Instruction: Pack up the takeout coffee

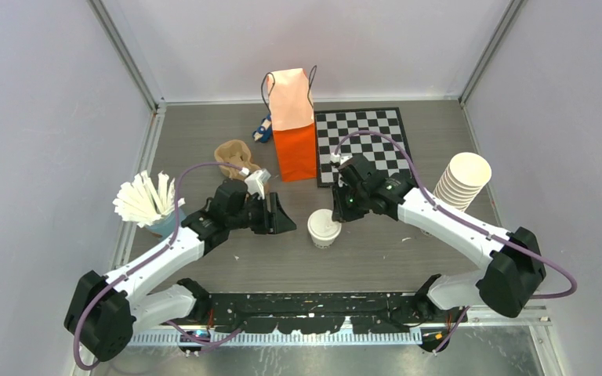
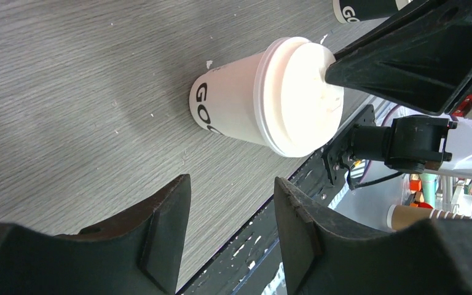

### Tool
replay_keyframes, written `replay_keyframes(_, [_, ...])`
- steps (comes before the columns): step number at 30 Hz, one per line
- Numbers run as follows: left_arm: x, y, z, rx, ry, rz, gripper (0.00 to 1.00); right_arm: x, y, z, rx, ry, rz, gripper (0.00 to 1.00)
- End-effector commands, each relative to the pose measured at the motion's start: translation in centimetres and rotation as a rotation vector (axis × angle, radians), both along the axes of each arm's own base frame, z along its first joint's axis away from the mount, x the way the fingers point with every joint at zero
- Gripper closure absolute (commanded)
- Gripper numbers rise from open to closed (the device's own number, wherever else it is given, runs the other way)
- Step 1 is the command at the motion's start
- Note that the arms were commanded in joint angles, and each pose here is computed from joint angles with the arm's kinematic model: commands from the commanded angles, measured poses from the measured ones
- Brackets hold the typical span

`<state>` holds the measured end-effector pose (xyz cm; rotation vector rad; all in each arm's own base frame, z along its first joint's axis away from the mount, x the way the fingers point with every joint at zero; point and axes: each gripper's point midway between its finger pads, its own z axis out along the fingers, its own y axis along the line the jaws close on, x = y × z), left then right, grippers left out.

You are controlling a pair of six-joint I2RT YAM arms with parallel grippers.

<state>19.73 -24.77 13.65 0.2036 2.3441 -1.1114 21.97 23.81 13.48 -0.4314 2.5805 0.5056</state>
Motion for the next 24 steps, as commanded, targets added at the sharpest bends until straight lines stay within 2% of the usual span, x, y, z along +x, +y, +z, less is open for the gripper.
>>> replay_keyframes(1, [0.2,0.0,1.0,-0.005,-0.05,-0.006,0.46,0.4,-0.8,2.1,0.031,-0.047,-0.04,0.85])
replay_keyframes(13, [-0.2,0.0,1.1,-0.013,-0.038,-0.015,0.47,2.4,-6.6,1.6,-0.057,-0.062,-0.264,0.87])
replay_keyframes(24, [-0.2,1.4,1.5,0.059,-0.059,0.018,0.47,5.0,-14.5,2.2,-0.093,-0.102,-0.547,0.88])
